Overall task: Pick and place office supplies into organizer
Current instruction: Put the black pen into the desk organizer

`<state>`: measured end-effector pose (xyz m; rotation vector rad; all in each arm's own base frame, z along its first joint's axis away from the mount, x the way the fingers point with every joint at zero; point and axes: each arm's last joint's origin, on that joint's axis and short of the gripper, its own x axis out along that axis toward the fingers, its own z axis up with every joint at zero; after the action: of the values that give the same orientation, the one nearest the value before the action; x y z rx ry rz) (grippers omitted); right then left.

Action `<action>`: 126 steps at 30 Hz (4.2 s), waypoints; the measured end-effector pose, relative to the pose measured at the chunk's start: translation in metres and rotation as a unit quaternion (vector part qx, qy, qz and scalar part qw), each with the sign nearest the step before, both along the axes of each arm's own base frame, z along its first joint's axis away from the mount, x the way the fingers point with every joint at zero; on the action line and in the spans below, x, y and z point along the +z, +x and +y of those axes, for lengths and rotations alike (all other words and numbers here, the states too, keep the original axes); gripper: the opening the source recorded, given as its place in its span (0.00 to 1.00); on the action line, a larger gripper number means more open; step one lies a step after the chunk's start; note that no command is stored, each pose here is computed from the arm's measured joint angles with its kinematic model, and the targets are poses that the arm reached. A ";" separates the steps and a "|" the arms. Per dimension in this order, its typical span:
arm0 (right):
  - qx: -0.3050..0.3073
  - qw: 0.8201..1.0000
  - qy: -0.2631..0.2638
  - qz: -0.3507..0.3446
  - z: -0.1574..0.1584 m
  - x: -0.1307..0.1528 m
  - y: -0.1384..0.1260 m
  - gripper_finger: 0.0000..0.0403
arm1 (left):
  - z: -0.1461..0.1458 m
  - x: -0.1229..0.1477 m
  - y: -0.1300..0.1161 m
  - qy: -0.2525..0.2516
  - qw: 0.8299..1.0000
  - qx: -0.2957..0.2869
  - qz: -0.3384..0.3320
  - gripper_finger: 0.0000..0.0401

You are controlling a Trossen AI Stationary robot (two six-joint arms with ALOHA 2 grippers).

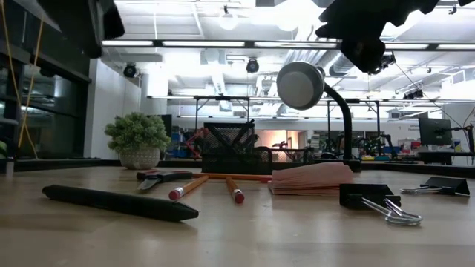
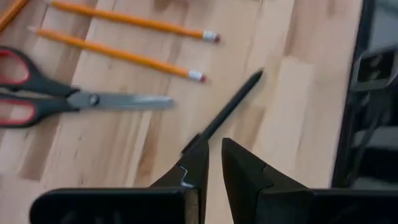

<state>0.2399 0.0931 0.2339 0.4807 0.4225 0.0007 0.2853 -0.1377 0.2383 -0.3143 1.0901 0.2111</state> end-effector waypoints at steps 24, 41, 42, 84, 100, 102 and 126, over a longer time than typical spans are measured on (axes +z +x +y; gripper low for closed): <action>-0.136 0.977 0.161 0.013 -0.001 -0.009 0.006 0.18 | -0.005 -0.038 -0.018 0.163 0.900 -0.379 0.141 0.09; -0.161 0.962 0.220 -0.010 0.011 -0.041 0.035 0.18 | -0.004 -0.072 -0.029 0.153 0.827 -0.531 0.104 0.09; -0.163 0.961 0.222 -0.008 0.011 -0.042 0.036 0.18 | -0.004 -0.070 -0.027 0.152 0.829 -0.530 0.095 0.09; -0.156 0.955 0.252 0.027 -0.003 -0.047 0.041 0.18 | 0.044 -0.041 -0.005 0.193 0.848 -0.480 -0.117 0.09; -0.167 0.952 0.252 0.052 -0.006 -0.051 0.039 0.18 | 0.047 -0.068 -0.014 0.171 0.861 -0.457 -0.145 0.09; -0.169 0.951 0.253 0.051 -0.007 -0.051 0.040 0.18 | 0.047 -0.068 -0.014 0.171 0.860 -0.457 -0.146 0.09; -0.164 0.959 0.225 0.047 -0.009 -0.051 0.040 0.18 | 0.046 -0.068 -0.016 0.134 0.874 -0.443 -0.144 0.09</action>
<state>0.2801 0.0841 0.1825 0.9991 0.4317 -0.2520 0.2698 -0.0916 0.1699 0.4102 0.7997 -0.4954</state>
